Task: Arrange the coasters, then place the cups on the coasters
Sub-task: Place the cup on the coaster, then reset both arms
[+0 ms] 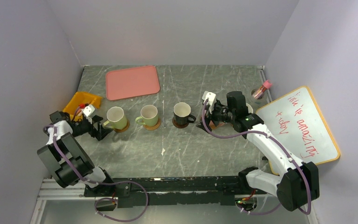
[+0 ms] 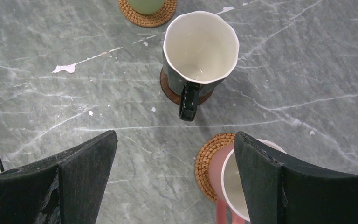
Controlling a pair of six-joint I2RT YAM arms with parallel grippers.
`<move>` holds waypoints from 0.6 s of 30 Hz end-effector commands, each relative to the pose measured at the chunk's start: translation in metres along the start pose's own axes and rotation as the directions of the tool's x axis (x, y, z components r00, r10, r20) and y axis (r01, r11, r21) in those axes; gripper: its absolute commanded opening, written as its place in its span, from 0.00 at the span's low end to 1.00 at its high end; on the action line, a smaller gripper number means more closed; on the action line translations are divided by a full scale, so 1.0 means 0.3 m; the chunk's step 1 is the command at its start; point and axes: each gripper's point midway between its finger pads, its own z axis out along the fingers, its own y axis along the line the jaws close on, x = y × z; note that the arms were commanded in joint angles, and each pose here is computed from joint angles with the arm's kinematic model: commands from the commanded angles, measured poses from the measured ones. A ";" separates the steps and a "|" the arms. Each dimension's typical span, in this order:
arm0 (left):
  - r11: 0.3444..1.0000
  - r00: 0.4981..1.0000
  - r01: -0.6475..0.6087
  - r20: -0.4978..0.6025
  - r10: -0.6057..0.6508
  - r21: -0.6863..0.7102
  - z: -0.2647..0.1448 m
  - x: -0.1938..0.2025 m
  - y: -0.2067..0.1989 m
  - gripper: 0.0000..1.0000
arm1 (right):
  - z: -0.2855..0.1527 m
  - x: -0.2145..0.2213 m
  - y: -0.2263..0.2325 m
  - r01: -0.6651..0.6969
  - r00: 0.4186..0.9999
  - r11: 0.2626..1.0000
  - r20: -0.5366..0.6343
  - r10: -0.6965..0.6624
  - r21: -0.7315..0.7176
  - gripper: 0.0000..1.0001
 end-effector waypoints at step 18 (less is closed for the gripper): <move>0.988 0.981 -0.156 0.119 0.153 0.017 -0.141 -0.138 -0.098 0.97 | -0.303 -0.236 -0.005 -0.027 0.954 0.939 0.291 -0.079 0.344 1.00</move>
